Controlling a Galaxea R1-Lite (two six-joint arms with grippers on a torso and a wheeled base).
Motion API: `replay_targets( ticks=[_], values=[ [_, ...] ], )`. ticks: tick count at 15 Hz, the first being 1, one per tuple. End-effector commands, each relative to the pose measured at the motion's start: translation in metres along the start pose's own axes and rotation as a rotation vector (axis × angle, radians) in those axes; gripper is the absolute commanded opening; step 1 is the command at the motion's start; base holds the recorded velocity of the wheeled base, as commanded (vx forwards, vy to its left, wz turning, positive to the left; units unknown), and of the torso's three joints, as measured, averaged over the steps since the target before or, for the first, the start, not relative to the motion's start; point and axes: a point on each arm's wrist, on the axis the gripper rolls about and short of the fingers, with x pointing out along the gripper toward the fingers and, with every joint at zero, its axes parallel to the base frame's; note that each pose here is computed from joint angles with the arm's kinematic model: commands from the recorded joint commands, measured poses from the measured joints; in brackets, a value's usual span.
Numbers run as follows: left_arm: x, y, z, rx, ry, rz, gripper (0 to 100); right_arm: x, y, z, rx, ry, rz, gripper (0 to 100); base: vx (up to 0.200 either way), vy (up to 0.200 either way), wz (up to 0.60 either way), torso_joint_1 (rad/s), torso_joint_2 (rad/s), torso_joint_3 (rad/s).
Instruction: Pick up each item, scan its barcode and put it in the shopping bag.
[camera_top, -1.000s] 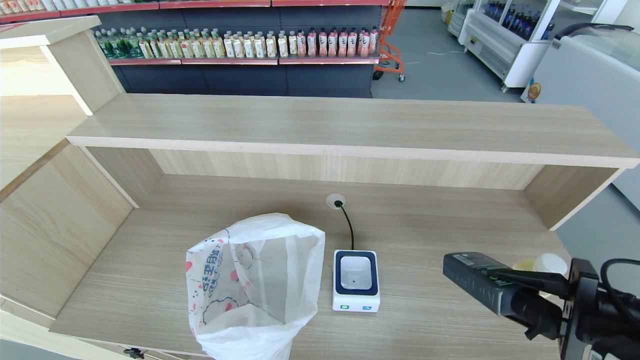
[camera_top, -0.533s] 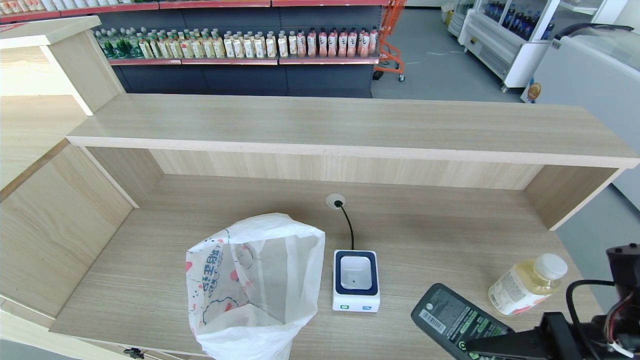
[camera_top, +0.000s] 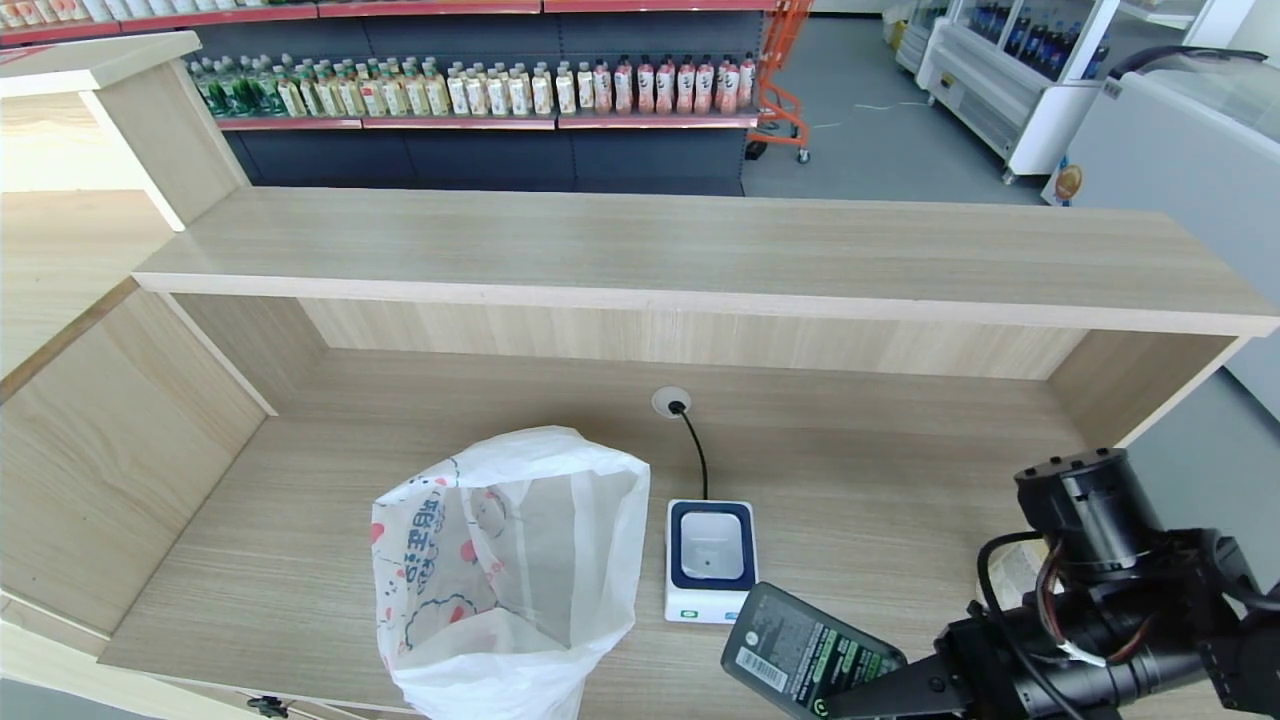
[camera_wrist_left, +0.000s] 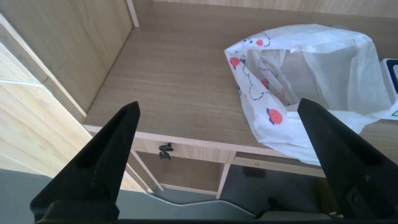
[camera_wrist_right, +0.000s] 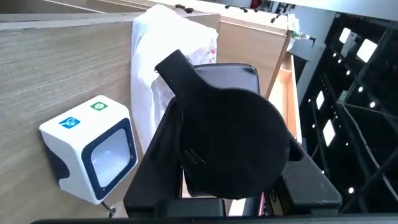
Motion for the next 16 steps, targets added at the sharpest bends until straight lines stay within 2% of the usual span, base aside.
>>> replay_targets(
  ticks=[1,12,16],
  values=[
    [0.0,0.0,0.0,-0.001,-0.001,0.0,100,0.023,0.006,-0.007,-0.006,-0.06,-0.02,0,0.0,0.0,0.0,0.0,0.0,0.0],
    [0.0,0.0,0.0,-0.001,-0.001,0.0,100,0.048,-0.006,-0.041,-0.156,-0.049,-0.078,0,0.0,0.0,0.0,0.0,0.0,0.0],
    [0.0,0.0,0.0,-0.001,-0.001,0.0,100,0.071,-0.006,-0.049,-0.167,-0.092,-0.101,0,0.0,0.0,0.0,0.0,0.0,0.0]
  ],
)
